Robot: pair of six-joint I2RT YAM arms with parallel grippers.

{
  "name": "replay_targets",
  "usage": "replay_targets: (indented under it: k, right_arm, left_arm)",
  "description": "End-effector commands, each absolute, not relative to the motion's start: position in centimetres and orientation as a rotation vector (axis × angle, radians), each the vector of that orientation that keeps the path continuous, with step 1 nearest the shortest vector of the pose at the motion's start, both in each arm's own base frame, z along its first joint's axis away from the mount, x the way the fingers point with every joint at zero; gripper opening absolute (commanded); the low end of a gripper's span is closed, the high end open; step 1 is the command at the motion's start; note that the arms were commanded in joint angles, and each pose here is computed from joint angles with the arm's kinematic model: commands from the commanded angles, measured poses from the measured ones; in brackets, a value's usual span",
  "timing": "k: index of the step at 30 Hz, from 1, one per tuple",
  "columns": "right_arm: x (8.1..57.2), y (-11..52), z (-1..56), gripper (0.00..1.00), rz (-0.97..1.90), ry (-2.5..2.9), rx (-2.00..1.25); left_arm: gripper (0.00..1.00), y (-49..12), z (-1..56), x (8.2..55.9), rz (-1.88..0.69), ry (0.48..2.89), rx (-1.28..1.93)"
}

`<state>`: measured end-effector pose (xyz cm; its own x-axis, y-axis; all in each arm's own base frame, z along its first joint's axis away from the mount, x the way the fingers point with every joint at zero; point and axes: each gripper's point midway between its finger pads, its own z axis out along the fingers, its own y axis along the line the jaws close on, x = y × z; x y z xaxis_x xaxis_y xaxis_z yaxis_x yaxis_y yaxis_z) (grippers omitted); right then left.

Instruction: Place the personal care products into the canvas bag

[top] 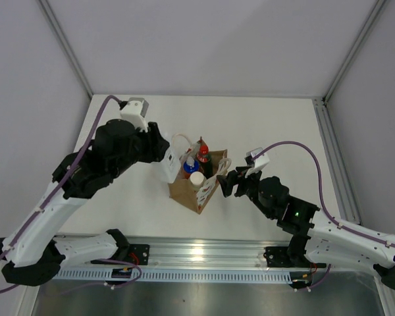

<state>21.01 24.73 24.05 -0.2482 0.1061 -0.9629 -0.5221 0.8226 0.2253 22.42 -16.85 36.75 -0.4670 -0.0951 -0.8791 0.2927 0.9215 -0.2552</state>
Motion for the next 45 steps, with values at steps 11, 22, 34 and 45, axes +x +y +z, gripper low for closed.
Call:
replay_targets:
  k: [11,22,34,45]
  right_arm:
    - [21.4,24.4,26.5,0.78,0.613,1.675,-0.274]
    - [21.3,24.2,26.8,0.78,0.622,1.669,-0.271]
    - [21.2,24.1,27.0,0.78,0.631,1.663,-0.267]
    - [21.3,24.1,27.0,0.78,0.627,1.663,-0.264]
  left_arm:
    - [0.0,-27.1,41.3,26.4,-0.64,1.817,0.275]
    - [0.01,-31.9,40.3,27.9,-0.698,1.8,0.336]
    - [0.01,-32.5,35.7,29.8,-0.583,1.86,0.335]
    - [0.01,-31.4,34.6,30.5,-0.503,1.846,0.313]
